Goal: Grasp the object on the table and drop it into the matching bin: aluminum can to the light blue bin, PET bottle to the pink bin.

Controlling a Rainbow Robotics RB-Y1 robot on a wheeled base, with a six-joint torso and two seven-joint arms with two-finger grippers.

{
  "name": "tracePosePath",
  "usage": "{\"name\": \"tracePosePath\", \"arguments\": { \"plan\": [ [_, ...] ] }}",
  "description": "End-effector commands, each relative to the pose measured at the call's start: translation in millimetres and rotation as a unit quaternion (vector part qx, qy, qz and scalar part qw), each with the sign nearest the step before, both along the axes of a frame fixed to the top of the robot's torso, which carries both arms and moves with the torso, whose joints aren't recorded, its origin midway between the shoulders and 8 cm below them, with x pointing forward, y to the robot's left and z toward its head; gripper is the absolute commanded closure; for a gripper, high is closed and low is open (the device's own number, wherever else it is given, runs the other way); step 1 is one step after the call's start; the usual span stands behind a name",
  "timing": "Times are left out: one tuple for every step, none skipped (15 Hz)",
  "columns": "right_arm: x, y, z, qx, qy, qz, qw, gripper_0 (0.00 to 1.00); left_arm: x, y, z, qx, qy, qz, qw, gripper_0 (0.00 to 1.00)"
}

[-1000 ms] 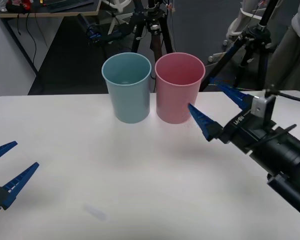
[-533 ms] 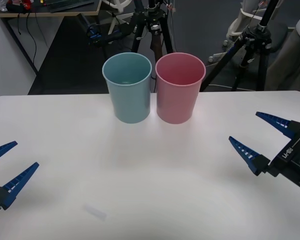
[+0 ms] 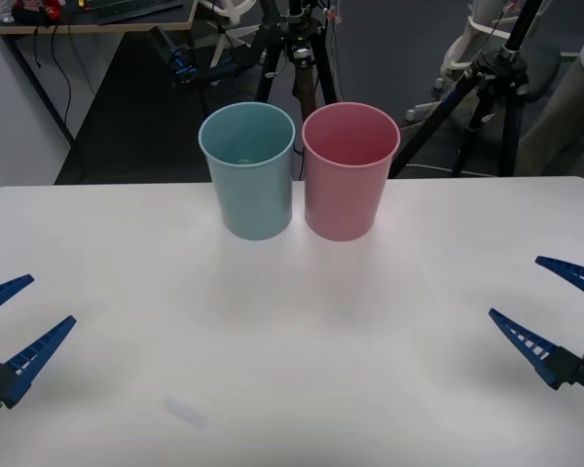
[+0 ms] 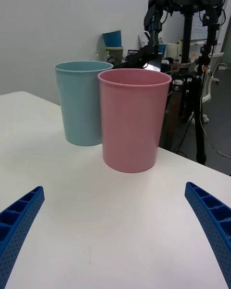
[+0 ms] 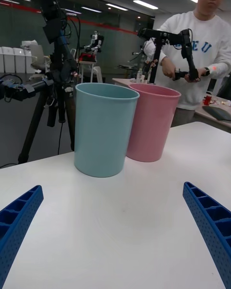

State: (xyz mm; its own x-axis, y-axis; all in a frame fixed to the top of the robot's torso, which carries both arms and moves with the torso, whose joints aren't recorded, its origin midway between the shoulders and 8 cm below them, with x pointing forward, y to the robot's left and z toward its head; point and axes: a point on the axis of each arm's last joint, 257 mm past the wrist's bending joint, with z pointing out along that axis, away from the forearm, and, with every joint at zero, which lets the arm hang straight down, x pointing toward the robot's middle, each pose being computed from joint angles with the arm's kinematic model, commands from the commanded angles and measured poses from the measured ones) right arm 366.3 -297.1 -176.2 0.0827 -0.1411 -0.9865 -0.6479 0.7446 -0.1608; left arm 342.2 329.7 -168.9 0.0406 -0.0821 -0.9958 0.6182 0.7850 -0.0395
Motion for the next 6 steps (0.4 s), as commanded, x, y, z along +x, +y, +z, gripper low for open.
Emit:
{"name": "tracePosePath", "arguments": {
  "plan": [
    [-2.9,-5.8,-5.1,0.003,0.007,-0.001,1.0000,0.00,0.0,0.0,0.0,0.000,0.000,0.000,1.0000,0.00],
    [-4.5,-7.2,-7.1,0.006,0.010,-0.004,0.9999,0.00,0.0,0.0,0.0,0.000,0.000,0.000,1.0000,0.00],
    [-5.2,-10.0,-7.1,0.006,0.012,-0.007,0.9999,0.00,0.0,0.0,0.0,0.000,0.000,0.000,1.0000,0.00],
    [-5.3,-12.9,-10.1,0.006,0.014,-0.011,0.9998,0.00,0.0,0.0,0.0,0.000,0.000,0.000,1.0000,0.00],
    [-5.3,-12.9,-10.1,0.006,0.014,-0.011,0.9998,0.00,0.0,0.0,0.0,0.000,0.000,0.000,1.0000,0.00],
    [-5.3,-12.9,-10.1,0.006,0.014,-0.011,0.9998,0.00,0.0,0.0,0.0,0.000,0.000,0.000,1.0000,0.00]
  ]
}}
